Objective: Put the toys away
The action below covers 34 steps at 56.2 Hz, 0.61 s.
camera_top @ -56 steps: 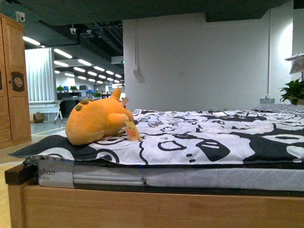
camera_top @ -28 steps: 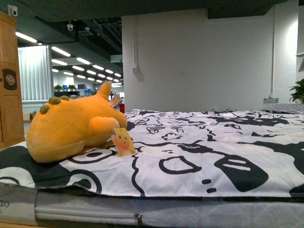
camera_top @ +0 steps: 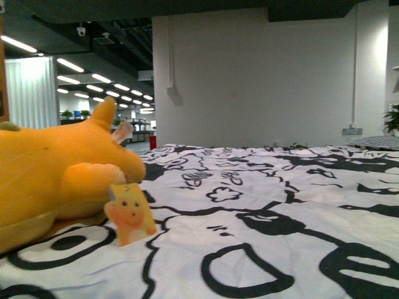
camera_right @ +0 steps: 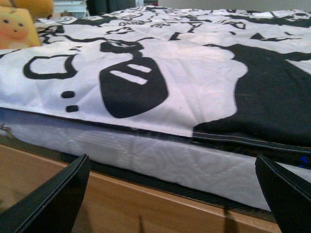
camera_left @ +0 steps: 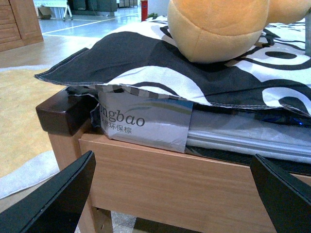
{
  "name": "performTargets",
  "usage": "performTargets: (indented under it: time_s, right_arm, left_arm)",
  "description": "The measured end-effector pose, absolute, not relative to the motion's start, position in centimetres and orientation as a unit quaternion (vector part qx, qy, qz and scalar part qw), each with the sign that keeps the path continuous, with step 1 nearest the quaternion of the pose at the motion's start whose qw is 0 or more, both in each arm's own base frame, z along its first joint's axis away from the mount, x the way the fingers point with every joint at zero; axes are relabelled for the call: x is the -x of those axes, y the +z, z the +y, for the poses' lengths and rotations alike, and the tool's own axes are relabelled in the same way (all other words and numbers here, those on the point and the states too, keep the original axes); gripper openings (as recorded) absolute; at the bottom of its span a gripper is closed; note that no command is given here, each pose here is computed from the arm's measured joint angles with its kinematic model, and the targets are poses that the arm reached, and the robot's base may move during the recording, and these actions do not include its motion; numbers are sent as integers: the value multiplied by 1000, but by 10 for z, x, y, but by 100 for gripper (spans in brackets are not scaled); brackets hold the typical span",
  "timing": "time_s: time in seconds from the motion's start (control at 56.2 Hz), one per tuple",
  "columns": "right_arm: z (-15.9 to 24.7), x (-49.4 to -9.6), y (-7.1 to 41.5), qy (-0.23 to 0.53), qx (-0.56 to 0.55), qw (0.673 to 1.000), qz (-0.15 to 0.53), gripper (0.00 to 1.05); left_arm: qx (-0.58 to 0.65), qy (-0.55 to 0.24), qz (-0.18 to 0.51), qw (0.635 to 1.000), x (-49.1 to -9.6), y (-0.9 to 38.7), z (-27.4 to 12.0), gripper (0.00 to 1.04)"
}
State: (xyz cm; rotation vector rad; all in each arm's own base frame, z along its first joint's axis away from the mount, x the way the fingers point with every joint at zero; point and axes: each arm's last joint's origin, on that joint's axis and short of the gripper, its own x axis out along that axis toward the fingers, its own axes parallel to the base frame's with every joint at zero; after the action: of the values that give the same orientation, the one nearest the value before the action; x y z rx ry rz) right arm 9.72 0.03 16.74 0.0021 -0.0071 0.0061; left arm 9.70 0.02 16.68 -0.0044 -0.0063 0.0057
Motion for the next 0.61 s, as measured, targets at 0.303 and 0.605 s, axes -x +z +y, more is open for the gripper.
performTargets:
  time_s: [0.303, 0.605]
  right_arm:
    - [0, -97, 167, -1, -1, 1000, -4, 104]
    - [0, -97, 167, -2, -1, 1000, -4, 104]
  left_arm:
    - [2, -1, -3, 1000, -97, 167, 0, 99]
    - [2, -2, -3, 1000, -97, 167, 0, 99]
